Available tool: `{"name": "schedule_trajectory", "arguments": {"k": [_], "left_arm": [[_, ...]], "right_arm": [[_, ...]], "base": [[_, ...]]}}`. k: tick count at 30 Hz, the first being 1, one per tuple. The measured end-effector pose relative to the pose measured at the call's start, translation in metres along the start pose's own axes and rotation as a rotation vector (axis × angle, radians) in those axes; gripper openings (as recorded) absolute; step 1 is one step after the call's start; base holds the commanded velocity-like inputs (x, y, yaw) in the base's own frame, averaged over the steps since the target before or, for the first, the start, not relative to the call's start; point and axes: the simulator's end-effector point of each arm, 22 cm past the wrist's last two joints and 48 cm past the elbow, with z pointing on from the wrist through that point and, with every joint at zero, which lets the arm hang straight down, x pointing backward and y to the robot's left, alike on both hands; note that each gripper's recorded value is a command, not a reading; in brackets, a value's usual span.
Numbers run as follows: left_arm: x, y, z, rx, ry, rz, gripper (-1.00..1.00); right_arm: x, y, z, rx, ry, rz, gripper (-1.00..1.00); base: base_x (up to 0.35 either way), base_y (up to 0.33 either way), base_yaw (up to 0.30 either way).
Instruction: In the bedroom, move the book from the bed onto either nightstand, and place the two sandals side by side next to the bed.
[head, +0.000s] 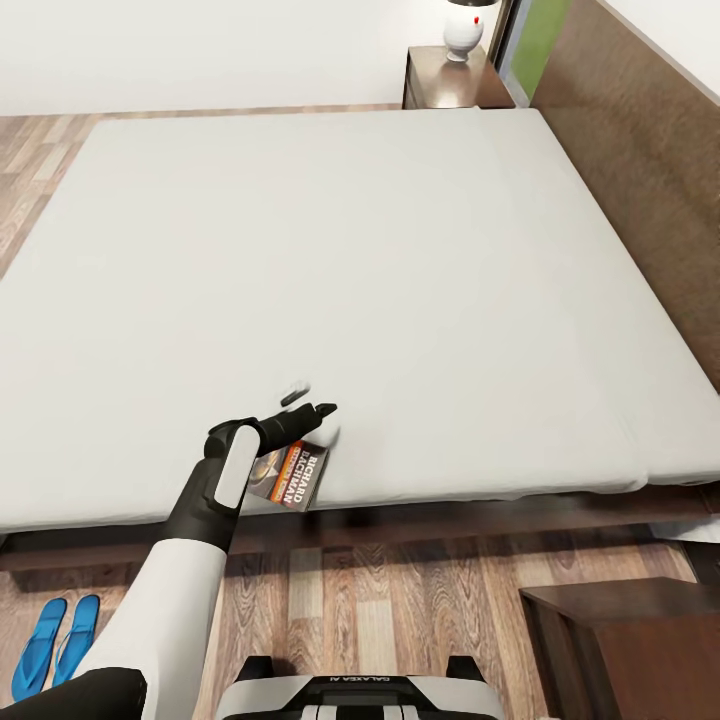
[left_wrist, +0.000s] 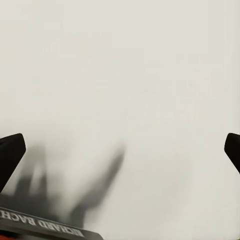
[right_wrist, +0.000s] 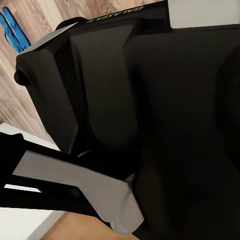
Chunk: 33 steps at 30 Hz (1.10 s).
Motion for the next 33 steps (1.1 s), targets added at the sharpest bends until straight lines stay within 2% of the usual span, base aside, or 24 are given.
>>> {"name": "schedule_trajectory", "arguments": {"k": [21,33], "left_arm": [[0.0007,-0.0004,0.0003,0.001,0.001,-0.001,1.00],[0.0011,-0.0001,0.0008,0.000,0.002,-0.001,1.00]], "right_arm": [[0.0006,-0.0003,0.0000,0.001,0.001,0.001,1.00],[0.0010,-0.0001,0.0001,-0.001,0.002,0.002,1.00]], "base": [[0.000,0.000,-0.001],[0.000,0.000,-0.077]]}}
